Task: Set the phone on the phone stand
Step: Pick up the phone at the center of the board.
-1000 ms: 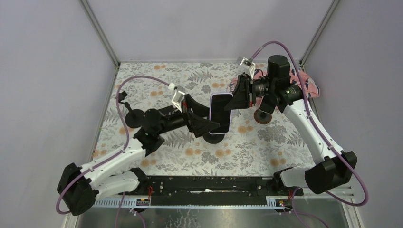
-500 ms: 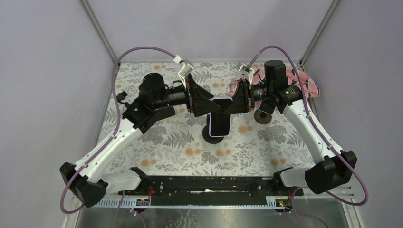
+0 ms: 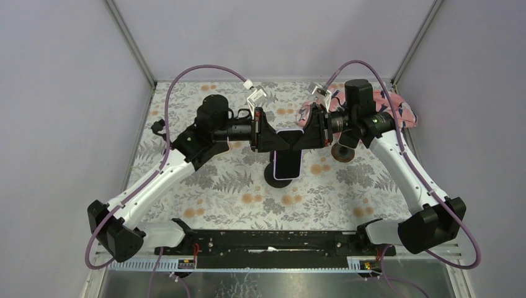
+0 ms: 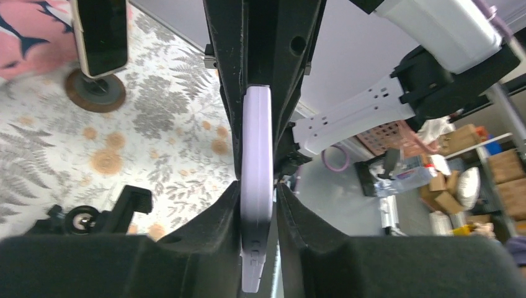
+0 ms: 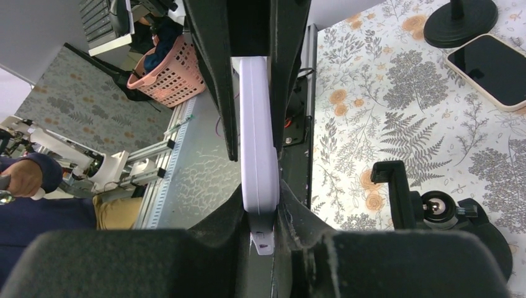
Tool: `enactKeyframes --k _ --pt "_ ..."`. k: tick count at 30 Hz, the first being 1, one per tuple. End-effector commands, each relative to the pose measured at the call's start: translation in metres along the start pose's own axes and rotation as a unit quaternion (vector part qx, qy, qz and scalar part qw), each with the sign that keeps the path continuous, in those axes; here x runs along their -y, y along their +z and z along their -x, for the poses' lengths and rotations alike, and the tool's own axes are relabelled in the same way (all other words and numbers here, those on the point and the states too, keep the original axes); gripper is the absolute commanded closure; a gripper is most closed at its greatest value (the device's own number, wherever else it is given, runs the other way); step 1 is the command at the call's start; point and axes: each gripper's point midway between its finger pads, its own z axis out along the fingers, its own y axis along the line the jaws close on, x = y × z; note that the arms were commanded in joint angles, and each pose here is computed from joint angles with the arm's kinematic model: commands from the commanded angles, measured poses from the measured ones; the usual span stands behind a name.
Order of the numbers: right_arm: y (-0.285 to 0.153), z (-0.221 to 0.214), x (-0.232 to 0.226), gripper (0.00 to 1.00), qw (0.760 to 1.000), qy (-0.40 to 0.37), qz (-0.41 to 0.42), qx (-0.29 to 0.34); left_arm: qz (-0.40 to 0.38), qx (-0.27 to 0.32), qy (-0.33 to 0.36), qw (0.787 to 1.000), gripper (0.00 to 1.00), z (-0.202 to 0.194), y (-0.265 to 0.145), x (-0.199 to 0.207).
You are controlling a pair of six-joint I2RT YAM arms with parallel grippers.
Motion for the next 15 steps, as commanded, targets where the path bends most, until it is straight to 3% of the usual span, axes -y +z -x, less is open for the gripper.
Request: enactKeyframes --k 1,3,4,5,7,12,15 --pt "0.001 0.009 -0.016 0.96 0.999 -0.027 0.018 0.001 -0.046 -0.007 -0.002 0.999 0.77 -0.002 0.008 0.012" --pt "0.001 0.008 -0.016 0.94 0.999 -0.027 0.018 0.001 -0.056 -0.011 -0.001 0.998 0.96 -0.004 0.01 0.014" --pt "0.001 0.008 -0.016 0.93 0.999 -0.027 0.018 0.001 -0.057 -0.011 -0.001 0.998 1.0 -0.005 0.01 0.014" --pt "0.001 0.008 -0.016 0.9 1.0 -0.026 0.018 0.001 -0.057 -0.01 0.001 0.998 1.0 -0.005 0.01 0.015" --pt "0.001 0.006 -0.016 0.76 1.0 -0.025 0.016 0.001 -0.05 0.001 0.009 0.999 1.0 -0.004 0.007 0.015" --pt "0.0 -0.007 -0.013 0.27 1.0 -0.025 0.003 -0.005 -0.039 0.08 0.054 0.995 1.0 0.013 -0.007 0.022" --pt "0.0 -0.021 -0.011 0.16 1.0 -0.013 0.004 -0.009 -0.029 0.143 0.065 0.987 1.0 0.023 -0.017 0.024"
